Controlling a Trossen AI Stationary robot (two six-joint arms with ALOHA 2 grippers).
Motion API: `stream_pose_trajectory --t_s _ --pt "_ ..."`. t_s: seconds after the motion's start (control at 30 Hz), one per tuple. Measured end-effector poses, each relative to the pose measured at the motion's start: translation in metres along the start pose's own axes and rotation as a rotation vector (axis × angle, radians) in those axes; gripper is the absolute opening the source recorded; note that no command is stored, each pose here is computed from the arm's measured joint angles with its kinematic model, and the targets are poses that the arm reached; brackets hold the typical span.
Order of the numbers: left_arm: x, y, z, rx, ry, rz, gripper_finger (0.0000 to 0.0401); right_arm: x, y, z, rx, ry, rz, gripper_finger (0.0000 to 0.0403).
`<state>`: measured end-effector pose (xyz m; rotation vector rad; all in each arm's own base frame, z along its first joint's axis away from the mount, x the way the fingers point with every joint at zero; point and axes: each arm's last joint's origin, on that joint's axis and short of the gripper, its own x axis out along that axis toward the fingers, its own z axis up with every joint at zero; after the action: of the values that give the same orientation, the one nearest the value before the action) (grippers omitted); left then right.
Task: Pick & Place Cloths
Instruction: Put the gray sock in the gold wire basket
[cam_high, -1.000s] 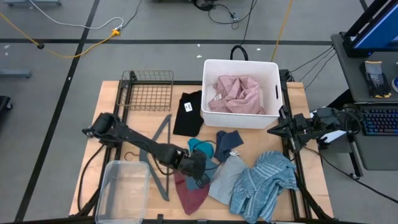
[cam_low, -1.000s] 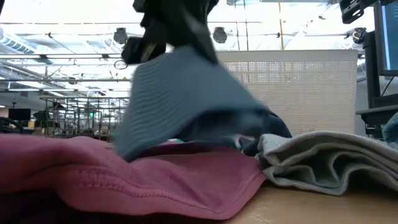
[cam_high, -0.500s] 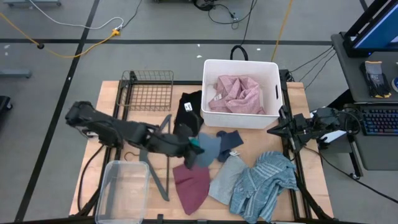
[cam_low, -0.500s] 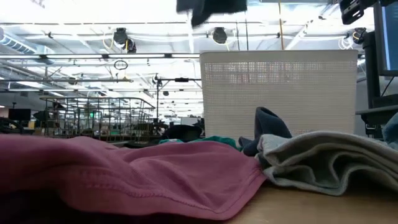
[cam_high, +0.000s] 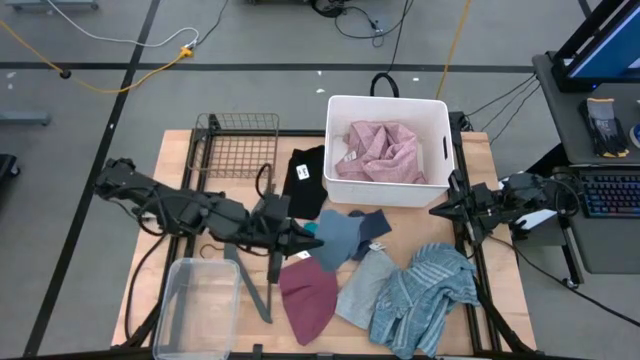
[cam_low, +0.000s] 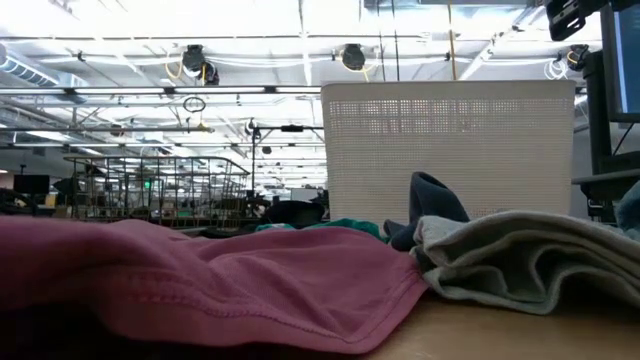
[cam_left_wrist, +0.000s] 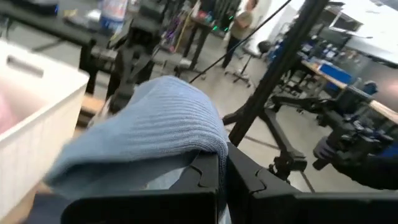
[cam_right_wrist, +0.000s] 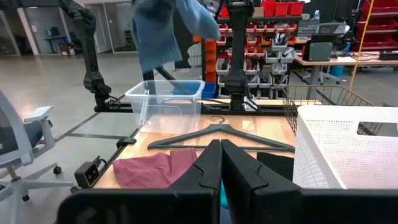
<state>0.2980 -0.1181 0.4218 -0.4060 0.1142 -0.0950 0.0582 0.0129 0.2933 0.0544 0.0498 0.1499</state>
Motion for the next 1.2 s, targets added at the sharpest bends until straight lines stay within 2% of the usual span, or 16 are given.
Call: stream_pose_trajectory --t_s 0.23,0.5,0.57,0.73,0.83,1.03,1.2 --pt "-0.001 -0.009 0.009 0.103 -0.082 -0.123 0.0000 0.000 0.000 -0.001 -0.002 0.010 -0.001 0.0000" --pt "-0.001 -0.009 0.010 0.113 -0.090 -0.119 0.0000 0.000 0.000 -0.002 -0.003 0.019 -0.001 0.0000" --pt "-0.001 -0.005 0.010 0.077 -0.096 -0.057 0.0000 0.000 0.000 -0.002 -0.003 0.019 -0.002 0.0000" --pt "0.001 0.010 0.005 -0.115 -0.105 0.187 0.0000 0.000 0.000 -0.002 -0.001 0.019 -0.002 0.0000" --pt "0.001 0.019 0.003 -0.197 -0.107 0.283 0.0000 0.000 0.000 -0.002 0.000 0.019 -0.002 0.0000" --pt "-0.001 0.041 0.002 -0.257 -0.121 0.473 0.0000 0.000 0.000 -0.002 0.000 0.019 -0.002 0.0000" --pt "-0.013 0.060 0.010 -0.245 -0.150 0.619 0.0000 0.000 0.000 -0.002 0.000 0.019 -0.002 0.0000"
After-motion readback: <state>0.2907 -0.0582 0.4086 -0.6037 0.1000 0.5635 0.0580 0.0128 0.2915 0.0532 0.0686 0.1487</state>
